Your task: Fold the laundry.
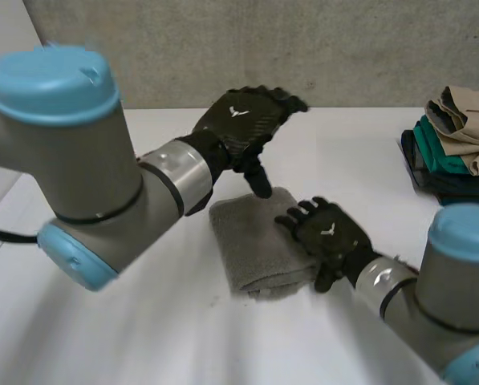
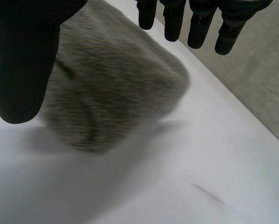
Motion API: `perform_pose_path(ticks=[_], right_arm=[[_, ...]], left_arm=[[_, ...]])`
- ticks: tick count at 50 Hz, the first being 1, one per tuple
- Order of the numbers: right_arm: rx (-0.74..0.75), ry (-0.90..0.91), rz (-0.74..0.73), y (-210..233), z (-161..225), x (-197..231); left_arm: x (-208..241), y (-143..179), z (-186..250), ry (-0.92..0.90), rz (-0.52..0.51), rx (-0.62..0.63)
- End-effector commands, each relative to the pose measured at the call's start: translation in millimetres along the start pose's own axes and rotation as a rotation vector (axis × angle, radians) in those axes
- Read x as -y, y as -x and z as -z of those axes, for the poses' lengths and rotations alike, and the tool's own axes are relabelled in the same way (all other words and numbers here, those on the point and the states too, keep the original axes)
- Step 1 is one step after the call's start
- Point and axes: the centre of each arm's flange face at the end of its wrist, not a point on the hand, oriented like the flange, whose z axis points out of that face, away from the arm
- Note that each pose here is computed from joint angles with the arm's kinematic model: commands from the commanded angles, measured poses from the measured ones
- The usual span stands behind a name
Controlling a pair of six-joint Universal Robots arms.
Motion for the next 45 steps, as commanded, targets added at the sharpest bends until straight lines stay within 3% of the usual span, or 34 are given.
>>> perform_pose_path(ticks=[1, 13, 31, 39, 45], right_arm=[[0.053, -0.031, 0.027, 26, -6, -14], [-0.032, -0.161, 0.082, 15, -36, -11], [-0.036, -0.216, 0.087, 8, -66, -4], [-0.108, -0.3, 0.116, -17, -77, 25], [-0.068, -0.213, 0.085, -18, -75, 21]], left_arm=[[5, -7, -1, 0.007, 0.011, -0.146], [-2, -8, -2, 0.023, 0.019, -0.145], [-7, -7, -2, 0.043, 0.031, -0.143], [-2, 1, -1, 0.027, 0.024, -0.122], [-4, 9, 0, 0.037, 0.03, -0.103]])
